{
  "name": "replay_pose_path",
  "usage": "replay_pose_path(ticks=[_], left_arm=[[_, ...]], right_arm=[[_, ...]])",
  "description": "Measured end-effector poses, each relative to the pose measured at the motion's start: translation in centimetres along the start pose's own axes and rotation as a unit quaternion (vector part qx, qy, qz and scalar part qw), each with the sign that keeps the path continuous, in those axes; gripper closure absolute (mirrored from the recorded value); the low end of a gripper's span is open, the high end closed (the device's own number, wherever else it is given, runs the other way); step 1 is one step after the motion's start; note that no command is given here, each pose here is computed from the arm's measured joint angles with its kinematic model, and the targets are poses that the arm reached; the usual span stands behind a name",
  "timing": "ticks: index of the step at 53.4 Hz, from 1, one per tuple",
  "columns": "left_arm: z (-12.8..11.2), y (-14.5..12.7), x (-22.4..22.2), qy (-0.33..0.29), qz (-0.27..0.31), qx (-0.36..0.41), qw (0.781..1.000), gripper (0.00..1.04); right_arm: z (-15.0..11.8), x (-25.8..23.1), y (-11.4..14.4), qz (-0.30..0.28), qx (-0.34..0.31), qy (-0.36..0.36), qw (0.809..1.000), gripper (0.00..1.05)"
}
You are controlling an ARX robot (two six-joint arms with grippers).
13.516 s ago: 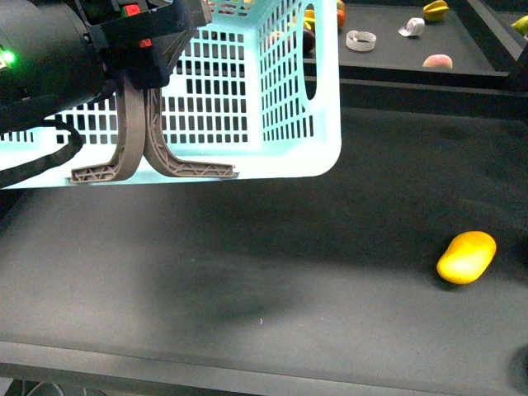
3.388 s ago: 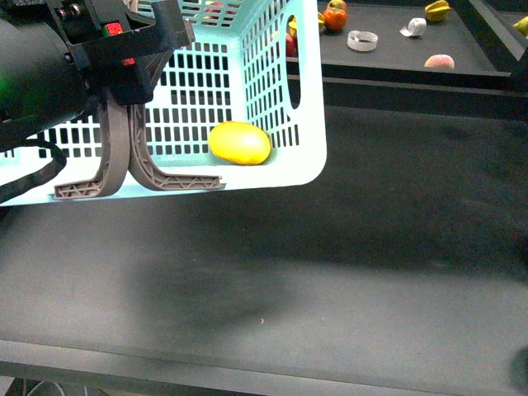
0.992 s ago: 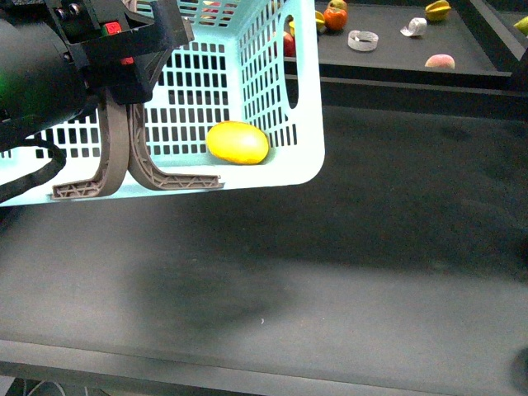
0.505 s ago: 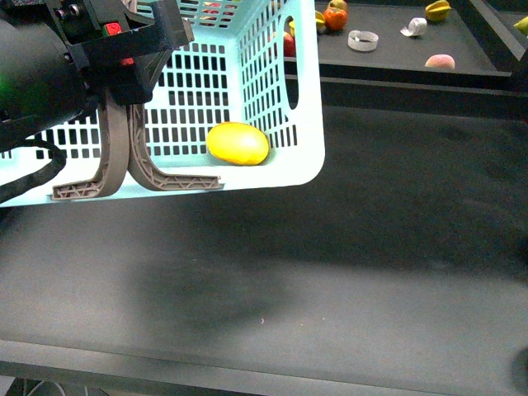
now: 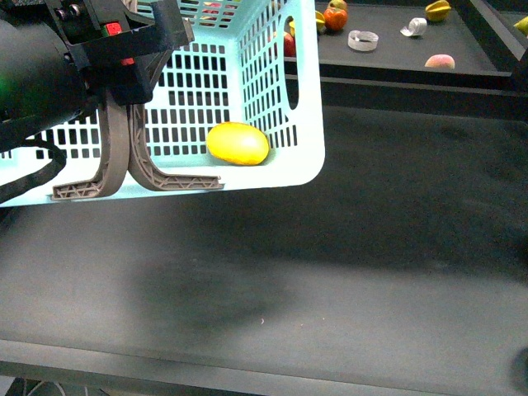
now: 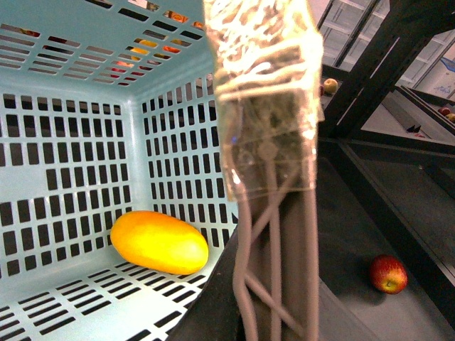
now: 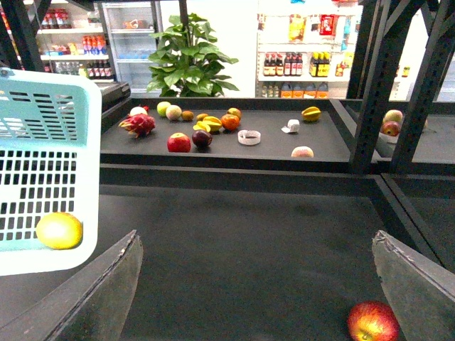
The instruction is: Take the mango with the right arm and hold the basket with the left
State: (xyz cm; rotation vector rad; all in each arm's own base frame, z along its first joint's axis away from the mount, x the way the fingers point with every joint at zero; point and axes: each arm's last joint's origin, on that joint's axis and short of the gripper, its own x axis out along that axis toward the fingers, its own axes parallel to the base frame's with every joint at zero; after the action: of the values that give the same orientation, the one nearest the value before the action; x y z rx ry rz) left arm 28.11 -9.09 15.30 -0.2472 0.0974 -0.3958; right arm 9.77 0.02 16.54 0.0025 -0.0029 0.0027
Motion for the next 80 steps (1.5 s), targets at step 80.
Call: replay_pose_path(ticks=[80], left_arm=[[0.7,12.8,15.8,-0.107,0.371,-0.444,0.808,0.99]], right_arm=[[0.0,0.0,0.0,0.0,0.0,-0.001,1.0,0.08]])
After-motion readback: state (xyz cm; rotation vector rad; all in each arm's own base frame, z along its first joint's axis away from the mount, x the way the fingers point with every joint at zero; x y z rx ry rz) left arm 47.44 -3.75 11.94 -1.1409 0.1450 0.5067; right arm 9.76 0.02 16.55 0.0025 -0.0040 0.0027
